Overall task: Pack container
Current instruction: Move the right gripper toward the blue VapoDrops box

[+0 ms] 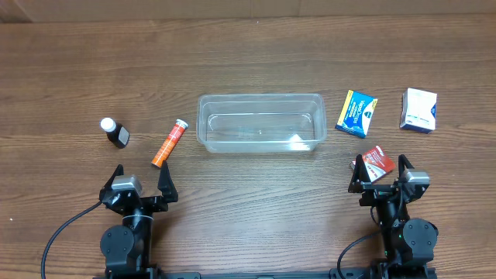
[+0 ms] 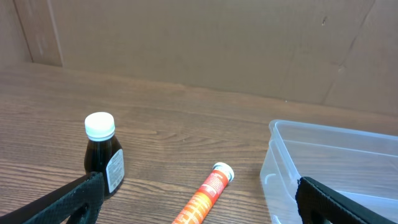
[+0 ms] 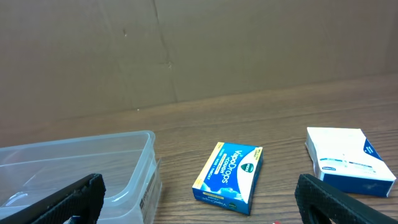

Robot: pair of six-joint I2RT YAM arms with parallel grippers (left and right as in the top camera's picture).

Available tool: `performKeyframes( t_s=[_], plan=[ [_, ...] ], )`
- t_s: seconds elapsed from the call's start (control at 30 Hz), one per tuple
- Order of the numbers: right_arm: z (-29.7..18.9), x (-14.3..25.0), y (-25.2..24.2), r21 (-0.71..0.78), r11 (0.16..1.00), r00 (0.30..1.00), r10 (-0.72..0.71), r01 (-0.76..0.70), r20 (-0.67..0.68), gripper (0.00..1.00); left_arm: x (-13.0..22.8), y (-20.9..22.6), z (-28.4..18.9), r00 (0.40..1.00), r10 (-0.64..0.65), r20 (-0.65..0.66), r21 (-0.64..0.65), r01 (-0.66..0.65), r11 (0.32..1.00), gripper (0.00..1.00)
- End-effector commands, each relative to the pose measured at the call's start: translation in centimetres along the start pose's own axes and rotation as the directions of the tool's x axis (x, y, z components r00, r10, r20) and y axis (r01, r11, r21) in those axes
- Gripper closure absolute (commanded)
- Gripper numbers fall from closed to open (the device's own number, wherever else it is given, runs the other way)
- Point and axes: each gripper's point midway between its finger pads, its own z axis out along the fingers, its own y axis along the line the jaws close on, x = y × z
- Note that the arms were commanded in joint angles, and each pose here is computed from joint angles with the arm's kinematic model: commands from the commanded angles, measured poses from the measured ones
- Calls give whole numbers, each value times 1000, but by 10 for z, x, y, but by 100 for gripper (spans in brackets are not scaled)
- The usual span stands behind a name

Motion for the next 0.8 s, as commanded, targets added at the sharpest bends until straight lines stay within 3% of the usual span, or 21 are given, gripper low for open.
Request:
performKeyframes(
  t_s=[0.0, 0.77],
  plan=[
    [0, -2, 1, -6, 1000, 1000, -8, 8, 15, 0, -1, 1, 0, 1000, 18, 8, -3, -18, 1000, 0],
    [0, -3, 3, -18, 1000, 1000, -8, 8, 17, 0, -1, 1, 0, 1000, 18, 8, -3, -18, 1000, 0]
  ],
)
